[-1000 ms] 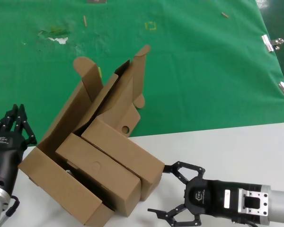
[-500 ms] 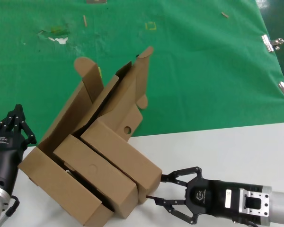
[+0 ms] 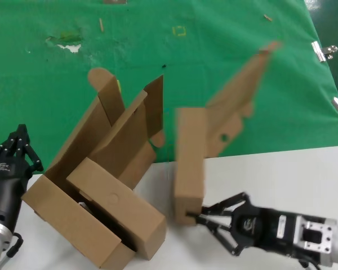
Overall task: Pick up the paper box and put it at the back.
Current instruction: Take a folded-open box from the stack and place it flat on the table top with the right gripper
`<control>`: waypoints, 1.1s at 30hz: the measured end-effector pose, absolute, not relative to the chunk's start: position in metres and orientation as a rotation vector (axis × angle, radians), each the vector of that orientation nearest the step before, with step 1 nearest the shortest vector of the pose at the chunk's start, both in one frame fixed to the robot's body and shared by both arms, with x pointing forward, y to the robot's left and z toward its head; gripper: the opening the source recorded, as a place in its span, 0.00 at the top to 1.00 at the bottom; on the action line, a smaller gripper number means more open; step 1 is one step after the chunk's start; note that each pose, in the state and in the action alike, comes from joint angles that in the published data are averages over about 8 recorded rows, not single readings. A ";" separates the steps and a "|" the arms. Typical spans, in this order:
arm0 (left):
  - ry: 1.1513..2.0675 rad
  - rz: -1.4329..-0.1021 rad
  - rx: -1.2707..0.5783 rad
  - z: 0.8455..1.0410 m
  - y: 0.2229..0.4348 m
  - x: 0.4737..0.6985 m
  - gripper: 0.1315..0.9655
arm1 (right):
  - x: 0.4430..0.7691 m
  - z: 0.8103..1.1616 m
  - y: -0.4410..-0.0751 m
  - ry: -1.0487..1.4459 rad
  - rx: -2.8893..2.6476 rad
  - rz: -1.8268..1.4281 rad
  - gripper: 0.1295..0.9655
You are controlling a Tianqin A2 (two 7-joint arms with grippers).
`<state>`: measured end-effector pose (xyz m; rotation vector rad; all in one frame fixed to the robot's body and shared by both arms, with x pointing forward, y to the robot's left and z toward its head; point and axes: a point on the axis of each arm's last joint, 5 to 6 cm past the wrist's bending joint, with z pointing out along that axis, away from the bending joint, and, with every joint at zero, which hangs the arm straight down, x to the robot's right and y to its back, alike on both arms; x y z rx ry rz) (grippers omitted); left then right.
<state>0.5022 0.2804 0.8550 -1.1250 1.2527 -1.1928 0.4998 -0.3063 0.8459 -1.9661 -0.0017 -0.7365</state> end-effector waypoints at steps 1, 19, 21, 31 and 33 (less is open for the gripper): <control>1.253 -1.193 -1.125 0.855 0.280 0.502 0.99 | 0.499 0.849 -0.308 0.015 -1.967 -0.747 0.93; 1.253 -1.193 -1.125 0.855 0.280 0.502 0.99 | 0.491 0.965 -0.347 0.251 -2.111 -1.156 0.99; 1.253 -1.193 -1.125 0.855 0.280 0.502 0.99 | 0.495 0.974 -0.350 0.259 -2.163 -1.174 0.99; 1.253 -1.193 -1.125 0.855 0.280 0.502 0.99 | 0.543 0.989 -0.333 0.398 -2.480 -1.113 0.99; 1.253 -1.193 -1.125 0.855 0.280 0.502 0.99 | 0.554 0.988 -0.323 0.434 -2.549 -1.108 0.99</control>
